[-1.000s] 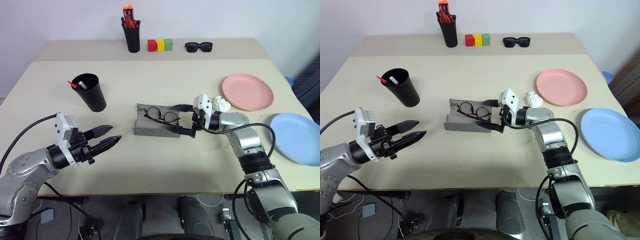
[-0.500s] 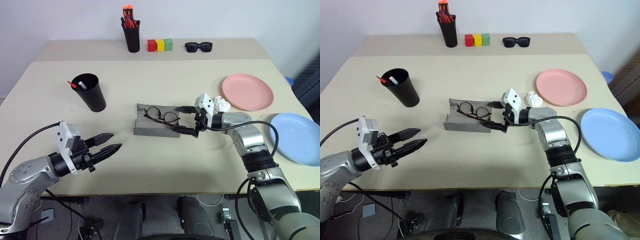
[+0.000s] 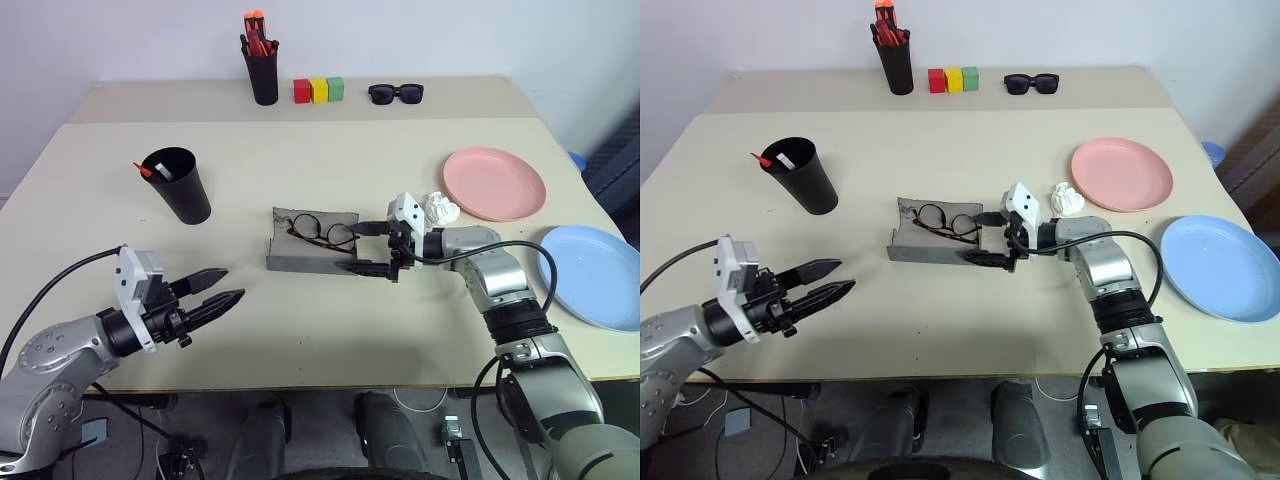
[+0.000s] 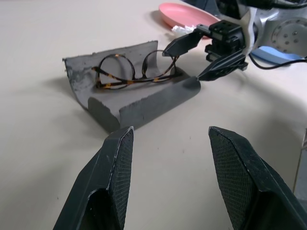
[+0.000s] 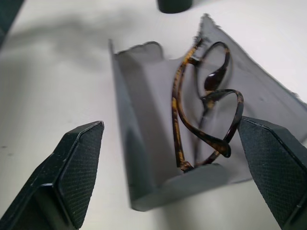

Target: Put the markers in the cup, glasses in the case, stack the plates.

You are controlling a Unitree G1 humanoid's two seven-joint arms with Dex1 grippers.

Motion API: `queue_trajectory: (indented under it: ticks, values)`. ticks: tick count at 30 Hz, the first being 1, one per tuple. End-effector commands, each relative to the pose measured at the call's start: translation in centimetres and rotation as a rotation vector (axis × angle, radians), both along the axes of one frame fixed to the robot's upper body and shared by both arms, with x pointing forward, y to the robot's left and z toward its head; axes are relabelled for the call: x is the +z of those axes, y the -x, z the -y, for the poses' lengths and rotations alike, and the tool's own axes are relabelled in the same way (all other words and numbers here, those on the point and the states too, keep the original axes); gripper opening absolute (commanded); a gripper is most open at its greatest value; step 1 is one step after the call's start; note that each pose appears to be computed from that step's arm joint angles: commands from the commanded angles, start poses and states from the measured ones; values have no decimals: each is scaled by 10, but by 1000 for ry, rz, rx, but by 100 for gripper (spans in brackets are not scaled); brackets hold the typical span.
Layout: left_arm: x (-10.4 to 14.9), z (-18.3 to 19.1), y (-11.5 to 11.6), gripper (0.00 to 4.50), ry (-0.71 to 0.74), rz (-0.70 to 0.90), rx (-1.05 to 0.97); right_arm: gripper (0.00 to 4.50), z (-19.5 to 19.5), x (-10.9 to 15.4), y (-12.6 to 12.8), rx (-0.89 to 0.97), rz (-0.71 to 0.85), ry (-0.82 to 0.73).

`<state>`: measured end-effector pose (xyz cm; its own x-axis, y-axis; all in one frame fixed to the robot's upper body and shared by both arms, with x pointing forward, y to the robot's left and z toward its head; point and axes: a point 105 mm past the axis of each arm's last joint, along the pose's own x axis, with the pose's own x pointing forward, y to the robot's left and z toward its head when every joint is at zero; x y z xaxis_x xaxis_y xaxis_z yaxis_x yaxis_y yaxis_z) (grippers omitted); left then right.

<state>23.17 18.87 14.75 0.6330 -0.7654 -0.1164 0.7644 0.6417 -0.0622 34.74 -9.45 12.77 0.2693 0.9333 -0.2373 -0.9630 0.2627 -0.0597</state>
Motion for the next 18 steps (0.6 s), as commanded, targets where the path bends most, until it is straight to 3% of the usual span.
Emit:
queue_trajectory:
  ticks: [1, 8, 12, 18]
  values:
    - [11, 2, 3, 253, 3, 54, -3, 448, -5, 20, 14, 88, 42, -52]
    - [10, 4, 3, 253, 6, 47, -8, 448, -2, 24, 36, 160, 13, -75]
    - [9, 5, 1, 253, 7, 46, -12, 448, 6, 11, 44, 154, -21, -20]
    - [10, 8, -1, 253, 9, 48, -22, 448, 8, 12, 26, 42, 63, -26]
